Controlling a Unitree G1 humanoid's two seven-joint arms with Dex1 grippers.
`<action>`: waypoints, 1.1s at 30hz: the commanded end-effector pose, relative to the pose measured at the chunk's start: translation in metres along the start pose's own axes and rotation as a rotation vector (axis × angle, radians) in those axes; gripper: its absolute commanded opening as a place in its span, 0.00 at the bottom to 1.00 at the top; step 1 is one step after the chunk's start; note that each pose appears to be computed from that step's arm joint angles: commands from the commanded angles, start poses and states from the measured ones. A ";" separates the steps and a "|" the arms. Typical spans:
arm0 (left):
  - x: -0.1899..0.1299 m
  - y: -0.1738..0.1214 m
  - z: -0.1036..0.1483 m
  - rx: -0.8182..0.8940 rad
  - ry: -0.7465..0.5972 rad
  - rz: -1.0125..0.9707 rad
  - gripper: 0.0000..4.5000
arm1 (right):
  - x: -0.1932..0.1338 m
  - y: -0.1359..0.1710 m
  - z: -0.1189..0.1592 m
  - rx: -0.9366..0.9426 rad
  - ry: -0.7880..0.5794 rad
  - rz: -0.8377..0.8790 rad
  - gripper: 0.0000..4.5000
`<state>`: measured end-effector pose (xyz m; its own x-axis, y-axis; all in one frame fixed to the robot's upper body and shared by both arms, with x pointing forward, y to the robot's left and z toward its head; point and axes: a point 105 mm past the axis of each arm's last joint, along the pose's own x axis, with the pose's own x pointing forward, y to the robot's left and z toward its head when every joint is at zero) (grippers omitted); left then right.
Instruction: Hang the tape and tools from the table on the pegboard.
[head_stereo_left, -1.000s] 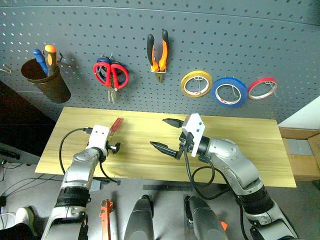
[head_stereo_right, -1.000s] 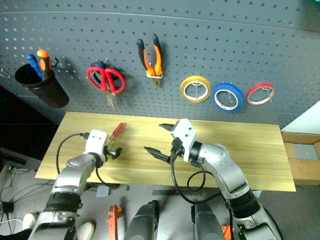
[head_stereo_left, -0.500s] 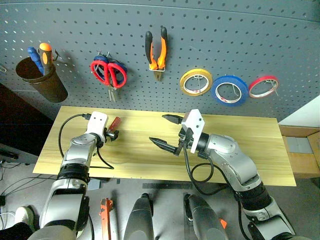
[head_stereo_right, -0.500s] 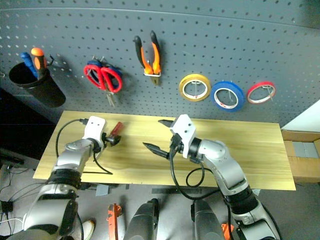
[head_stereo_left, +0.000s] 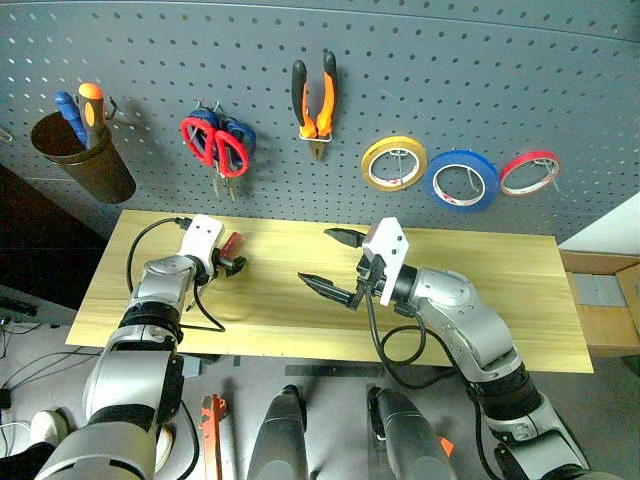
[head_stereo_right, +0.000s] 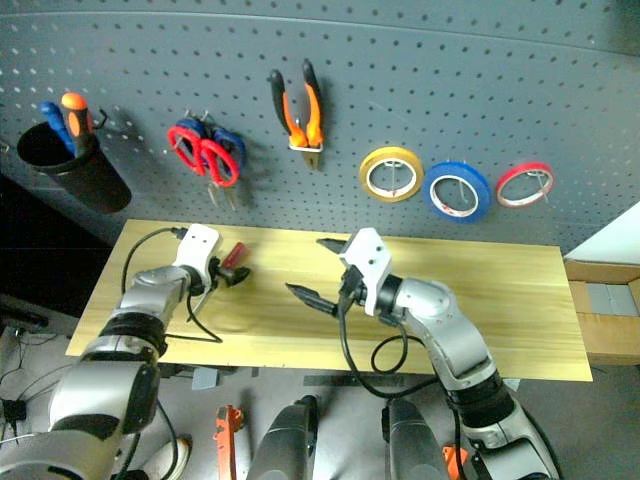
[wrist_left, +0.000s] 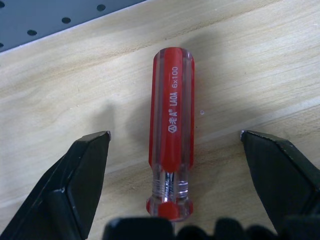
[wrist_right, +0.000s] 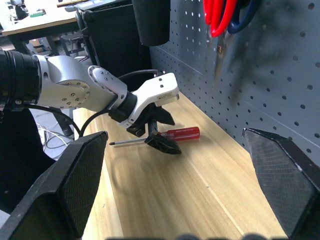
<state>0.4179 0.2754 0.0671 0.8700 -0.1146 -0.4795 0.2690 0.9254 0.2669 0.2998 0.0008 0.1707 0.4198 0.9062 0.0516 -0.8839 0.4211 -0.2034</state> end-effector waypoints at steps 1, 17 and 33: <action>-0.002 0.004 0.002 0.016 -0.008 0.003 0.99 | -0.002 0.003 0.011 -0.036 -0.041 0.004 1.00; 0.000 0.000 0.005 0.021 -0.017 -0.008 0.99 | -0.003 -0.011 0.018 -0.082 -0.060 -0.050 1.00; -0.002 0.004 -0.002 0.025 -0.008 0.015 0.18 | -0.001 -0.007 0.013 -0.070 -0.054 -0.035 1.00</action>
<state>0.4171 0.2740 0.0650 0.8676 -0.1249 -0.4814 0.2814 0.9214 0.2680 0.3078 -0.0061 0.1771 0.4613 0.8838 0.0775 -0.8497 0.4653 -0.2479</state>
